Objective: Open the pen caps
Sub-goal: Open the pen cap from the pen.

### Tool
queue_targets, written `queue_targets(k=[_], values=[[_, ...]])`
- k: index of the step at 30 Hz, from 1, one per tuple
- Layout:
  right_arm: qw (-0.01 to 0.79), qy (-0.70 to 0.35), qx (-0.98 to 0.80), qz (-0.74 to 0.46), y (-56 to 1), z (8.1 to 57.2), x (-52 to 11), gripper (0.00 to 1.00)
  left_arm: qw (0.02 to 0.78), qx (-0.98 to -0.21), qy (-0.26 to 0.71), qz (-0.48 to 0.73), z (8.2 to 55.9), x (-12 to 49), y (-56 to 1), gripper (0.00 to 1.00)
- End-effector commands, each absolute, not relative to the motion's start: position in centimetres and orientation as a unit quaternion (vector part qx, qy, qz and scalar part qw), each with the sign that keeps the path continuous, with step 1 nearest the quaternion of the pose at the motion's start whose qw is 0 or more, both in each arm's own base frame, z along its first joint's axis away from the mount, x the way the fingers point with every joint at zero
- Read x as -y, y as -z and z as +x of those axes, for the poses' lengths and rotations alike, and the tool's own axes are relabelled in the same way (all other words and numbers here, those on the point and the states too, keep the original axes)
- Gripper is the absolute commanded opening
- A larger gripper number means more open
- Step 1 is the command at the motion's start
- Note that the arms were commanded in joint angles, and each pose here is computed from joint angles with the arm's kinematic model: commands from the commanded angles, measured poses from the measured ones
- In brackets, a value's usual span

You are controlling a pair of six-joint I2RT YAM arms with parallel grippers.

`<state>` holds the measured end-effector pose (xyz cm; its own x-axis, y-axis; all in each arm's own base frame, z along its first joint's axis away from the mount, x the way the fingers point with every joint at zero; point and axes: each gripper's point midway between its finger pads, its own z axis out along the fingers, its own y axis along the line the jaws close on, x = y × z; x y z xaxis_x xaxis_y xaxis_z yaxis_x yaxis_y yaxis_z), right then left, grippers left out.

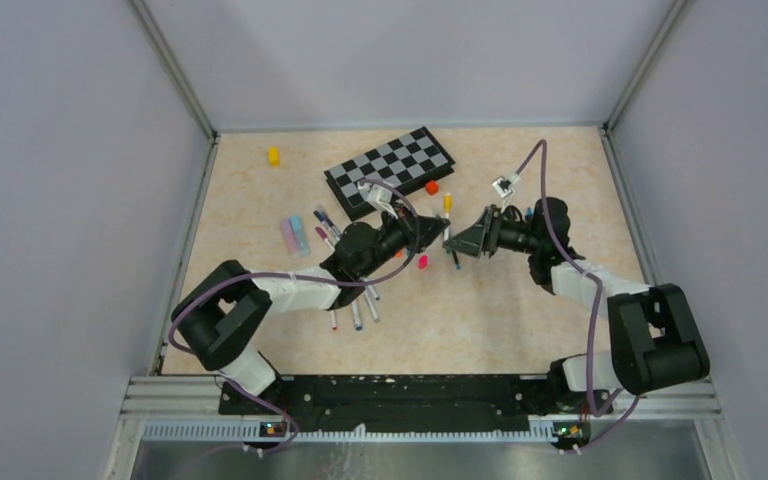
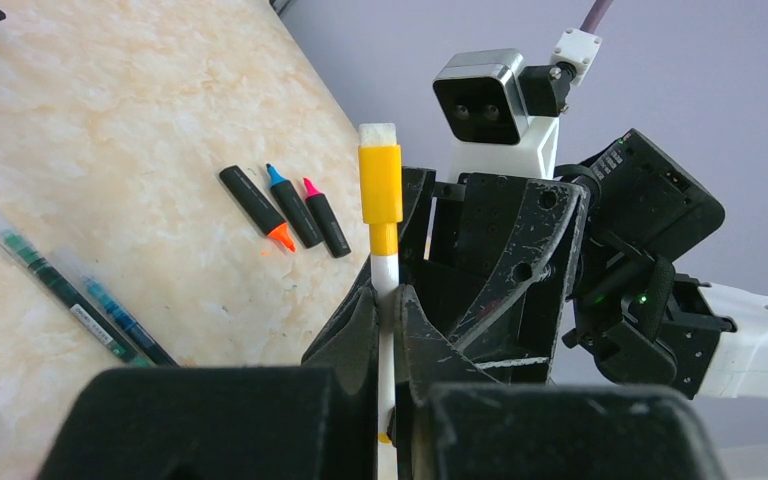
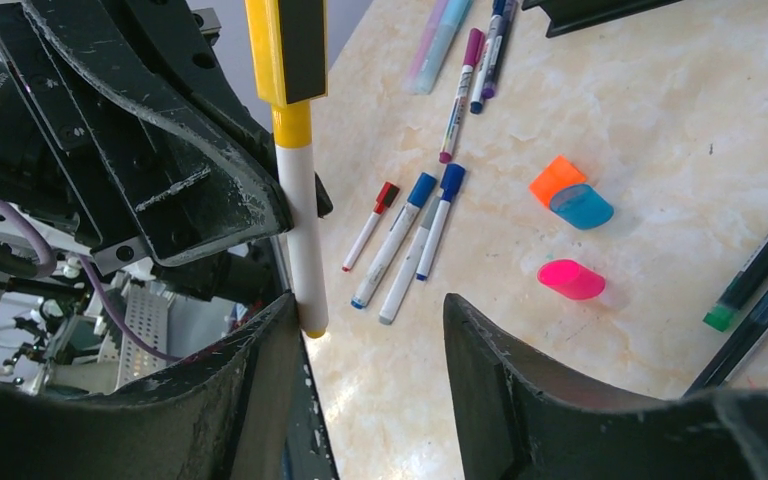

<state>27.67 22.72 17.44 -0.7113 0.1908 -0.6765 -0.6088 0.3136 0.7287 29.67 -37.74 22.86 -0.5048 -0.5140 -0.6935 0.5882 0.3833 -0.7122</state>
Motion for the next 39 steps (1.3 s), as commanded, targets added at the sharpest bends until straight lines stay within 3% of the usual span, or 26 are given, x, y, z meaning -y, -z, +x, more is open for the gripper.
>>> queue_targets(k=[1,9,12,15,18,20,25,32,35,39], values=[[0.378,-0.569,-0.713,-0.160,-18.9,28.3,-23.4,0.52,0.508,-0.639,0.577,0.027,29.3,38.1,-24.7,0.00],[0.380,-0.577,-0.705,-0.161,-19.4,28.3,-23.6,0.44,0.500,-0.642,0.580,0.030,29.2,39.0,-24.3,0.00],[0.381,-0.578,-0.703,-0.162,-19.4,28.3,-23.6,0.36,0.495,-0.644,0.582,0.032,29.1,39.3,-24.0,0.00],[0.381,-0.579,-0.702,-0.164,-19.4,28.4,-23.7,0.23,0.493,-0.643,0.585,0.033,29.0,39.5,-24.1,0.00],[0.383,-0.576,-0.701,-0.170,-19.4,28.5,-23.7,0.00,0.494,-0.641,0.586,0.036,28.9,39.6,-24.1,0.00],[0.382,-0.570,-0.706,-0.174,-19.2,28.7,-23.7,0.00,0.499,-0.640,0.583,0.039,28.9,39.4,-24.2,0.00],[0.379,-0.559,-0.711,-0.197,-19.0,28.8,-23.7,0.00,0.529,-0.630,0.567,0.049,28.8,38.4,-24.9,0.23],[0.372,-0.545,-0.710,-0.245,-18.5,28.3,-23.7,0.00,0.535,-0.635,0.554,0.058,29.0,35.3,-25.1,0.70],[0.356,-0.550,-0.699,-0.285,-18.4,27.4,-23.8,0.00,0.519,-0.638,0.565,0.064,29.0,34.3,-25.0,0.94],[0.336,-0.561,-0.680,-0.331,-18.1,26.1,-23.8,0.00,0.492,-0.636,0.590,0.073,29.3,33.6,-25.1,0.99]])
